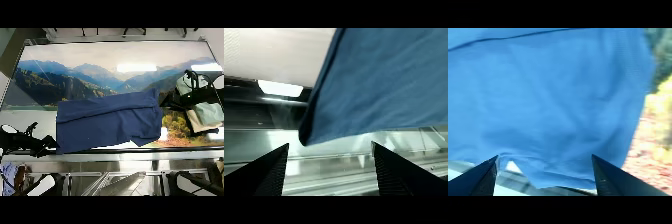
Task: Fold the shirts.
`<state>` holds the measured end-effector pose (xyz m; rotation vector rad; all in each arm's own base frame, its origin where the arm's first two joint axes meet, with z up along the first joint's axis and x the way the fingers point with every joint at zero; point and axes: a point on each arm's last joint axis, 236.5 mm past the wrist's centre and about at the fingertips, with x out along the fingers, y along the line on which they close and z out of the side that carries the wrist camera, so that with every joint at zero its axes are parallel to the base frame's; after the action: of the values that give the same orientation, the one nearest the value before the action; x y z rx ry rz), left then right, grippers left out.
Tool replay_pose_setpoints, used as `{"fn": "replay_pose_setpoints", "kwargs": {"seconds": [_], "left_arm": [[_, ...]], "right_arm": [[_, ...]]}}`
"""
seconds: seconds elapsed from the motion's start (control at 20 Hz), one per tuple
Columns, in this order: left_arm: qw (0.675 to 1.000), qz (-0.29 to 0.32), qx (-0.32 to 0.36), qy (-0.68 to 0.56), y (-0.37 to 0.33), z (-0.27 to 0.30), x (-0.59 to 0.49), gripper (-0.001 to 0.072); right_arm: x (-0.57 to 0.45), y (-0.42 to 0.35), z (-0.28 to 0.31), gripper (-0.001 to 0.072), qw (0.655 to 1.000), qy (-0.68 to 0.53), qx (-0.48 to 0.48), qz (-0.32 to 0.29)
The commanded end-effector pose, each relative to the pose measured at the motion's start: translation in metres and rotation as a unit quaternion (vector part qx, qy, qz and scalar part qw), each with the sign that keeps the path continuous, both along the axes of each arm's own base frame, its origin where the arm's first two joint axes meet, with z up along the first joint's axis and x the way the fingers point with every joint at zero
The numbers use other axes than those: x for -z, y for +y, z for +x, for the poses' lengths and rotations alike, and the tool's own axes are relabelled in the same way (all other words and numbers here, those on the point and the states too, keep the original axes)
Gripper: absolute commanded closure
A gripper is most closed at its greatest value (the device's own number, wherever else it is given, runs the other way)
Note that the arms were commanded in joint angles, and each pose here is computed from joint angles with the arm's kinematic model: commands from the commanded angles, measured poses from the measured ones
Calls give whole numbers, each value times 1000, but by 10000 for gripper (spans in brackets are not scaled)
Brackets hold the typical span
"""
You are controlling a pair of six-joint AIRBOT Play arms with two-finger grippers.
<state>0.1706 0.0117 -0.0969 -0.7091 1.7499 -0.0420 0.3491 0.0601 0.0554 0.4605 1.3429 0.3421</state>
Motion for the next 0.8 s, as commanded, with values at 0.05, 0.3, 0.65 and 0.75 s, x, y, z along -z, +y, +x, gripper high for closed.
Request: {"fn": "replay_pose_setpoints", "kwargs": {"seconds": [0.05, 0.3, 0.65, 0.75], "left_arm": [[999, -7, -8, -45, -2, 9, 11, 137], [997, -29, -29, -70, -16, 17, 16, 137], [992, -64, -24, -105, -21, 42, -15, 694], [990, -47, -46, -121, -10, 61, -34, 694]], "right_arm": [[-21, 16, -6, 80, 999, -20, -3, 34], [-28, 16, -11, 80, 999, -26, -7, 32], [-16, 9, -27, 80, 999, -12, -31, 17], [14, -4, -49, 80, 999, 30, 0, 25]]}}
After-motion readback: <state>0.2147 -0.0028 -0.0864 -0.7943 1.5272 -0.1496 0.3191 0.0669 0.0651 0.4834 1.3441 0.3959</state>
